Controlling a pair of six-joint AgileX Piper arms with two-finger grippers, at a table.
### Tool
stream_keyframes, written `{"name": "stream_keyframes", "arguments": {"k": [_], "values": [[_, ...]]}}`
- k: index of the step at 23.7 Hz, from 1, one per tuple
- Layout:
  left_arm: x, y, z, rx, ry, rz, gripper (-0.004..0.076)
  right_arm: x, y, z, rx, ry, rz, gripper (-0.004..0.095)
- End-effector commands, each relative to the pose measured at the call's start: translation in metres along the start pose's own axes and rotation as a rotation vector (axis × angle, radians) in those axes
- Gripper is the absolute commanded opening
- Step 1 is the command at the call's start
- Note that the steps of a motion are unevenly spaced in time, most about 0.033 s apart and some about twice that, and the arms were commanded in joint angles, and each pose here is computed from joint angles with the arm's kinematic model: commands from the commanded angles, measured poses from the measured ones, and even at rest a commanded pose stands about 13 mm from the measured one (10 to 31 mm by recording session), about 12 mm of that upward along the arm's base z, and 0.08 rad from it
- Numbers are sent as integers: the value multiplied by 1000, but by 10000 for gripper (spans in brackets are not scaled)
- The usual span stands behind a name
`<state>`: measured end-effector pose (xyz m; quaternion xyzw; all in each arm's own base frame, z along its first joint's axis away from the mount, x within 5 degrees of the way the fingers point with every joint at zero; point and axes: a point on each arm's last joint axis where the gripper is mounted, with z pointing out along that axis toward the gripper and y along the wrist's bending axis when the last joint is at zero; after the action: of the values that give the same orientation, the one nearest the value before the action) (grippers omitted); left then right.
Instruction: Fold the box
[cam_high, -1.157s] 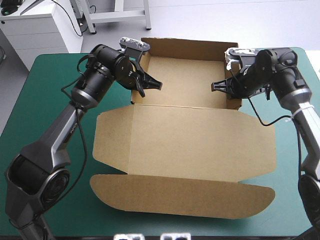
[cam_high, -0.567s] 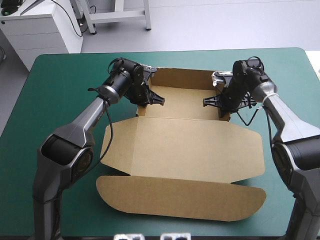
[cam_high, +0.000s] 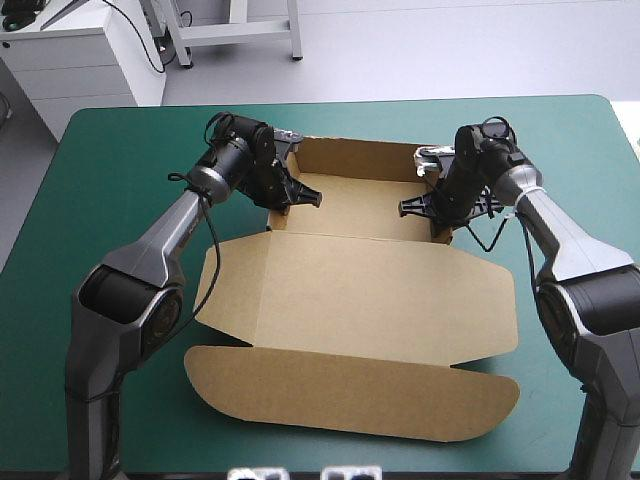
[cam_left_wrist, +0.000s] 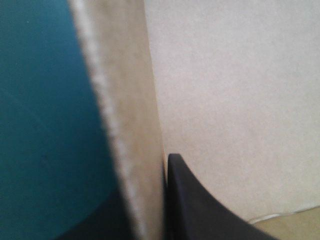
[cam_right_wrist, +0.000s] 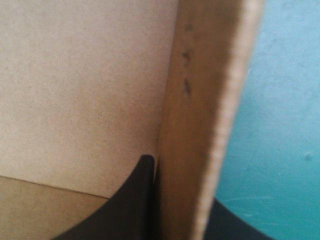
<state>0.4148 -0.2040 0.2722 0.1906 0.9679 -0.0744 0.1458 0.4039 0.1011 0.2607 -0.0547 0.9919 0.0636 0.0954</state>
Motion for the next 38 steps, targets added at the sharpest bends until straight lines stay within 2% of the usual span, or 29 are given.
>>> {"name": "stream_keyframes", "arguments": {"k": [1, 3, 5, 7, 8, 10, 15, 18, 24, 26, 29, 31, 32, 35, 36, 38], "values": [[2, -7, -38, 50, -37, 72, 117, -1, -1, -30, 33, -82, -108, 195], [2, -10, -38, 80, -38, 95, 231, -1, -1, -30, 31, -81, -107, 380], [2, -11, -38, 85, -38, 102, 341, -1, -1, -30, 27, -80, -106, 523], [2, -10, -38, 84, -39, 103, 535, -1, -1, -30, 27, -84, -99, 694], [2, -9, -38, 84, -39, 103, 575, -1, -1, -31, 26, -88, -99, 707], [2, -7, -39, 86, -39, 96, 605, -1, 0, -34, 25, -101, -95, 701], [2, -6, -50, 128, -65, 99, 603, -2, 4, -56, -2, -167, -95, 701], [3, -8, -81, 124, -166, 108, 603, -2, 6, -79, -6, -221, -110, 701], [28, -8, -163, 45, -302, 198, 602, 1, 7, -91, -7, -220, -113, 701], [42, -10, -200, 36, -385, 234, 582, 1, 7, -91, -6, -226, -119, 701], [62, -12, -240, 23, -476, 257, 464, 0, 6, -91, -3, -236, -120, 701], [76, -12, -261, 12, -528, 263, 341, 0, 6, -91, -3, -238, -120, 701], [89, -11, -276, -4, -555, 267, 214, -1, 6, -91, -3, -242, -120, 701], [109, -8, -283, -46, -553, 272, 48, -1, 7, -91, -4, -249, -120, 701], [116, -6, -281, -59, -535, 274, 5, -2, 7, -91, -4, -255, -120, 701], [132, -2, -276, -86, -497, 274, -8, -3, 7, -91, -4, -265, -120, 701]]}}
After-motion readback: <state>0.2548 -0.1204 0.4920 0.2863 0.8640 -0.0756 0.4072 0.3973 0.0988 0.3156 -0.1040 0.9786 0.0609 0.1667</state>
